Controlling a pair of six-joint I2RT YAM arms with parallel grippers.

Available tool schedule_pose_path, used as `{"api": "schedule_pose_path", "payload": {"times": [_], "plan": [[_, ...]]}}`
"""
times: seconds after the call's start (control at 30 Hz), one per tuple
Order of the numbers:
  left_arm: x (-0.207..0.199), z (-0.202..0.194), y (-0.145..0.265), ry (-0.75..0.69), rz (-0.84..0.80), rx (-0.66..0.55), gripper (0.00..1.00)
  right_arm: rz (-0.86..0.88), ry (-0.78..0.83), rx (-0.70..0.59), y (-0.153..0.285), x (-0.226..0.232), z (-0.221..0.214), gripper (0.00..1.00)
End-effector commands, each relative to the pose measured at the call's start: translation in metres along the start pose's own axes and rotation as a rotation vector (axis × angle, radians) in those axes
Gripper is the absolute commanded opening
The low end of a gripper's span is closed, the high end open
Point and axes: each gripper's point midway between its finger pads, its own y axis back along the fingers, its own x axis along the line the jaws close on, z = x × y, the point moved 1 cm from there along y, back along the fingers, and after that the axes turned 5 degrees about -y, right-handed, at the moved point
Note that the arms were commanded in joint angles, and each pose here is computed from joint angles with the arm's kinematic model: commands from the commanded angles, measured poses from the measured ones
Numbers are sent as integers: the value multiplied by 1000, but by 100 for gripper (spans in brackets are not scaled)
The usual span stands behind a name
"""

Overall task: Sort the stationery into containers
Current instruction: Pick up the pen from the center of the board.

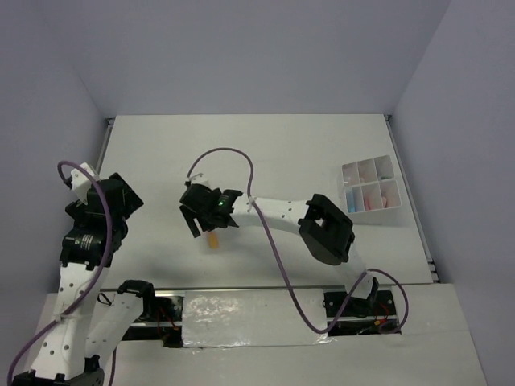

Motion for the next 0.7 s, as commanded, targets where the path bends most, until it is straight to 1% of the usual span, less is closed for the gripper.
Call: {"api": "schedule_pose_path", "payload": {"times": [0.0, 0.07, 0.17, 0.23, 0.33, 0.53, 0.63, 0.67], "plan": [[-3, 7, -1, -8, -29, -47, 99, -53, -28, 9, -4, -3, 5, 82], [-7, 6, -1, -19, -54, -41, 99, -83, -21, 30, -12, -7, -4, 78], [-14, 2, -4, -39, -86, -19, 99, -79, -5, 63, -19, -2, -19, 72], [-18, 0, -6, -50, -96, -9, 99, -80, 2, 77, -23, -1, -25, 72], [-22, -2, -7, -61, -120, 5, 99, -65, 11, 108, -31, 3, -35, 68], [-25, -1, -4, -62, -152, -6, 99, -67, 51, 142, -44, 7, -42, 54], [-28, -2, -5, -69, -163, -2, 99, -87, 69, 159, -48, 2, -48, 43], [-28, -2, -5, -68, -168, -1, 99, -82, 67, 154, -47, 3, -47, 42]]}}
